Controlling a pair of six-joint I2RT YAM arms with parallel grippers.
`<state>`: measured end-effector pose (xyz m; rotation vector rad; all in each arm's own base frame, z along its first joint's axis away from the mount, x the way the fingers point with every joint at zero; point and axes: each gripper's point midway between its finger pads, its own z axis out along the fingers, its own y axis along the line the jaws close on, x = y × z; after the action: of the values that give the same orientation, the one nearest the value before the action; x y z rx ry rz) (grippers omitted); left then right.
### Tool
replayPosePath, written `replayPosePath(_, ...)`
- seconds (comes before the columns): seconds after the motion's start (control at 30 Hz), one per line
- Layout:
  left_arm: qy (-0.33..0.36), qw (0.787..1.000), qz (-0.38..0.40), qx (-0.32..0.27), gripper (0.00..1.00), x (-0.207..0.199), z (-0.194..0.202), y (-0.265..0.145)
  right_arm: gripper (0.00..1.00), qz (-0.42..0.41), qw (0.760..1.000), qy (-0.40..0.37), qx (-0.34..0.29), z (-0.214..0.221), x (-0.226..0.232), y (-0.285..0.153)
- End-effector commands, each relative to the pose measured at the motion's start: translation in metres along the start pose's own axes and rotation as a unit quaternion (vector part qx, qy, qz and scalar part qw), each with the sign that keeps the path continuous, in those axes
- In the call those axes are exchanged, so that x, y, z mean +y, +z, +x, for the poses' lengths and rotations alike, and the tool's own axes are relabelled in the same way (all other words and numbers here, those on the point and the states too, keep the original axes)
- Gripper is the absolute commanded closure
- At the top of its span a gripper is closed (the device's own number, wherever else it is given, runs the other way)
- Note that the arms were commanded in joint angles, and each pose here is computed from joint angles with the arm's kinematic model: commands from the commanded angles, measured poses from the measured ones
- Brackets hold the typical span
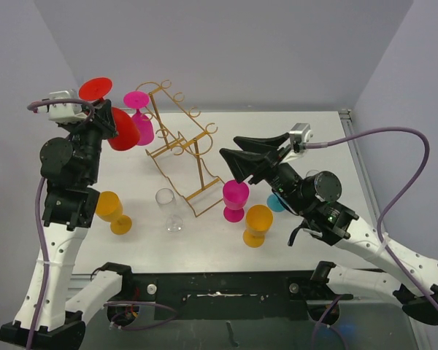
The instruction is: Place the wine glass upside down on the wine glass rack
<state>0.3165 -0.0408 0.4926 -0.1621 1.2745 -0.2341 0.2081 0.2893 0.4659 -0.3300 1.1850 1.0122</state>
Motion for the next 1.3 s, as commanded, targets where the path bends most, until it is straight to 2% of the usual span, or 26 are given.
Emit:
replayPosePath(0.0, 0.037, 0.998, -0.048, 0.007, 1.00, 0.029, 0.017, -0.001, 0.47, 0.033, 0.999, -0.009, -0.037, -0.024, -0.012, -0.014)
replayPosePath(0.13, 0.029, 0.998, -0.045, 0.019, 1.00, 0.045, 0.045, -0.001, 0.47, 0.044, 0.998, -0.010, -0.041, -0.024, -0.018, -0.025)
replayPosePath(0.27, 0.034, 0.999, -0.012, -0.002, 1.00, 0.050, 0.062, -0.002, 0.47, 0.049, 0.998, -0.011, -0.044, -0.024, -0.021, -0.033)
replayPosePath(0.43, 0.071, 0.992, 0.103, -0.018, 1.00, 0.023, 0.085, -0.007, 0.47, 0.050, 0.997, -0.011, -0.049, -0.024, -0.023, -0.040)
replayPosePath(0.57, 0.085, 0.987, 0.131, -0.038, 1.00, 0.022, 0.092, -0.006, 0.47, 0.050, 0.997, -0.011, -0.053, -0.026, -0.024, -0.045)
replayPosePath(0.8, 0.094, 0.977, 0.191, -0.034, 1.00, 0.015, 0.107, 0.005, 0.47, 0.047, 0.997, -0.011, -0.065, -0.032, -0.023, -0.053)
replayPosePath(0.97, 0.094, 0.973, 0.209, -0.005, 1.00, 0.016, 0.131, 0.014, 0.47, 0.045, 0.997, -0.010, -0.069, -0.033, -0.023, -0.055)
replayPosePath(1.27, 0.091, 0.971, 0.219, 0.017, 1.00, 0.018, 0.145, 0.027, 0.47, 0.042, 0.997, -0.006, -0.070, -0.031, -0.022, -0.054)
